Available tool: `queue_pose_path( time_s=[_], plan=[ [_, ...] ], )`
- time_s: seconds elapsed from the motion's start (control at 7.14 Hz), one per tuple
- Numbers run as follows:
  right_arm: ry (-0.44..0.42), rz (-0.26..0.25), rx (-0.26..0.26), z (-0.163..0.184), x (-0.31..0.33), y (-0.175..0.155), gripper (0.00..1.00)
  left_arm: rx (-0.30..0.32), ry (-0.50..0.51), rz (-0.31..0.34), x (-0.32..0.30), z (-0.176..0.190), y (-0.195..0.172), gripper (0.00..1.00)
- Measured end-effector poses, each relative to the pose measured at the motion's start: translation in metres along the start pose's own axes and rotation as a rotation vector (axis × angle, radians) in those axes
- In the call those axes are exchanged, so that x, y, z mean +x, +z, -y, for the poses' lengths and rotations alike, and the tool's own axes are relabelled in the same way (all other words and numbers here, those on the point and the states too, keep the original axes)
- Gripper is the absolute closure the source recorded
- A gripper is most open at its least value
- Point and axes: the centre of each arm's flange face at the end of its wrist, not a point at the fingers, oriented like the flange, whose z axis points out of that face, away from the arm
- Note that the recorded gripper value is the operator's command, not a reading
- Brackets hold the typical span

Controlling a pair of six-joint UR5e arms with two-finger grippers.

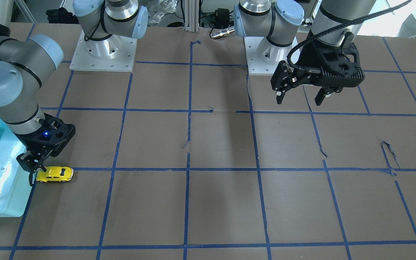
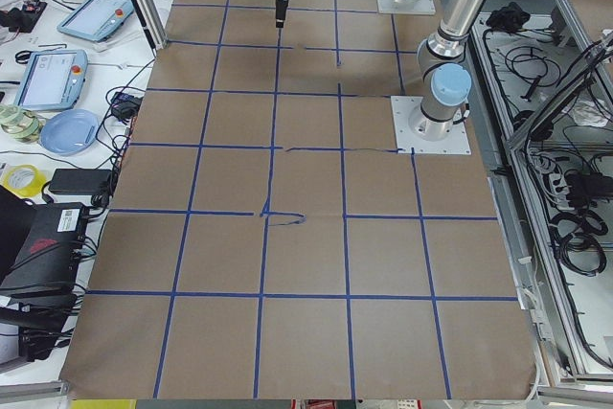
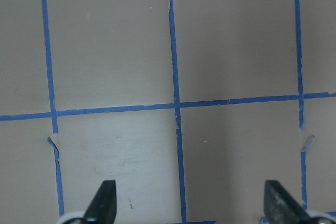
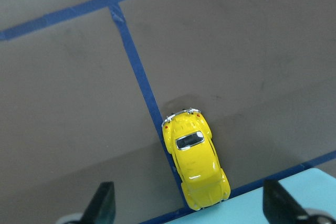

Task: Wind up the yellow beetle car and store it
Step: 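Lower the right gripper onto the yellow car beside the bin, then lift the car with the right gripper over the blue bin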

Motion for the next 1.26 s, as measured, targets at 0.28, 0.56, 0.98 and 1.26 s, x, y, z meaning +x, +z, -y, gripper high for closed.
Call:
queue_pose_path(
  time_s=[0.28, 0.56, 0.98, 1.26],
  plan=[
    [-0.229, 0.015, -0.007, -0.012, 0.004, 0.038, 0.0, 0.004, -0.008, 0.001, -0.001, 0.001, -0.002, 0.0],
    [-0.286, 0.037, -0.003, -0.018, 0.01, 0.07, 0.05, 0.001, -0.004, 0.002, 0.003, 0.002, -0.001, 0.0],
    [-0.294, 0.056, 0.0, -0.018, 0.015, 0.089, 0.89, -0.002, 0.002, -0.001, 0.006, 0.002, 0.001, 0.0],
    [-0.296, 0.054, 0.0, -0.018, 0.014, 0.085, 1.0, -0.004, 0.003, -0.002, 0.006, 0.002, 0.002, 0.0]
  ],
)
